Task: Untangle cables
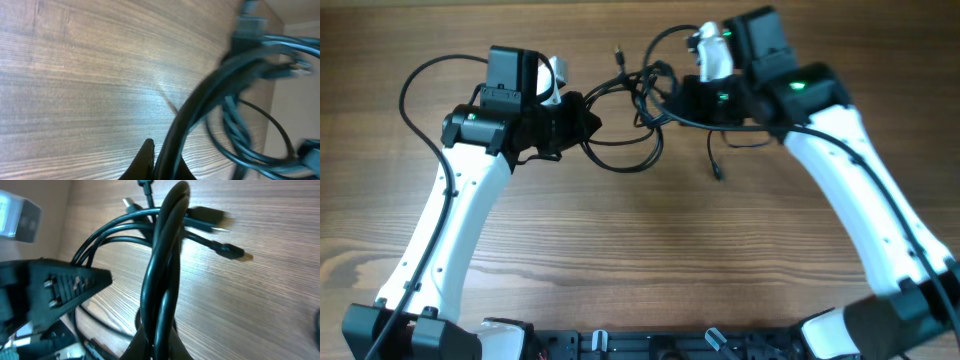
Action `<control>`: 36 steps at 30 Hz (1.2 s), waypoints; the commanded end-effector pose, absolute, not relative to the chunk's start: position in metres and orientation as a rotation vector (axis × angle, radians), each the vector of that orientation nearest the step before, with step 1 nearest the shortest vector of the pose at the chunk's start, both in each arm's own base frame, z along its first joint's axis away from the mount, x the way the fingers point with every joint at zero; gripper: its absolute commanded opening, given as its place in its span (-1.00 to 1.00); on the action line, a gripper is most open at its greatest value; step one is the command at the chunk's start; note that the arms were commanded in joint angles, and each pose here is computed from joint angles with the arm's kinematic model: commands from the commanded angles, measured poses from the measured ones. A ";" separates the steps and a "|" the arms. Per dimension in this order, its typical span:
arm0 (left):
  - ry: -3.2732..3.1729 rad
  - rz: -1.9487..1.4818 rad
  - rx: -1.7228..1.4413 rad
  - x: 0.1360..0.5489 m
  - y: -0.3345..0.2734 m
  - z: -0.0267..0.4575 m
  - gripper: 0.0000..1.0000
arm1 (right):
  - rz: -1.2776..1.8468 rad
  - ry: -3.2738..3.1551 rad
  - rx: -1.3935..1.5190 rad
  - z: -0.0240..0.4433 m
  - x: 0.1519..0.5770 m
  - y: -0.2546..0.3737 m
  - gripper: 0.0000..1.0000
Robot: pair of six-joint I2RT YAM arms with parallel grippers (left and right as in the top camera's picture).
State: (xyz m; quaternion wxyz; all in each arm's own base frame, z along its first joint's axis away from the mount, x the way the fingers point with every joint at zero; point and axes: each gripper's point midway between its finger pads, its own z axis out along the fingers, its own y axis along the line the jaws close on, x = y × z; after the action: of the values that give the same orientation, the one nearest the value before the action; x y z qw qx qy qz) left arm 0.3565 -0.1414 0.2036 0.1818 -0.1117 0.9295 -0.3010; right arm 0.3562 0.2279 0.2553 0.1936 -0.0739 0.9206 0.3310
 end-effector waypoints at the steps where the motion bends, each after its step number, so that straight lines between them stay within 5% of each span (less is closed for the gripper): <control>1: 2.580 -0.552 -0.352 0.368 -0.095 0.203 -0.92 | 0.662 2.494 -0.027 0.278 0.377 0.142 -0.91; 5: 2.575 -0.482 -0.328 0.370 -0.087 0.201 -0.92 | 0.248 2.541 0.449 0.256 0.379 0.049 -0.92; 13: 2.547 -0.291 -0.386 0.376 -0.062 0.199 -0.92 | -0.123 2.583 0.564 0.242 0.357 -0.001 -0.91; 18: 2.546 -0.378 -0.360 0.377 -0.073 0.201 -0.92 | 0.249 2.654 0.176 0.244 0.363 0.058 -0.90; 22: 2.524 -0.680 -0.018 0.370 -0.120 0.217 -0.92 | 0.692 2.554 -0.229 0.266 0.357 0.122 -0.67; 31: 2.390 -1.049 0.233 0.356 -0.165 0.249 -0.92 | 0.869 2.533 -0.299 0.276 0.342 0.175 0.09; 36: 2.378 -1.044 0.165 0.364 -0.163 0.252 -0.92 | 0.782 2.625 -0.092 0.260 0.342 0.205 0.17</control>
State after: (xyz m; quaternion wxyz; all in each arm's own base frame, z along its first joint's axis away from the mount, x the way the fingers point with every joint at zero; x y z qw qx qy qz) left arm 0.3665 -0.1574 0.2415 0.2657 0.0625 0.8912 -0.3624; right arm 0.3420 0.1906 0.2644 0.2046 -0.0768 0.9310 0.2923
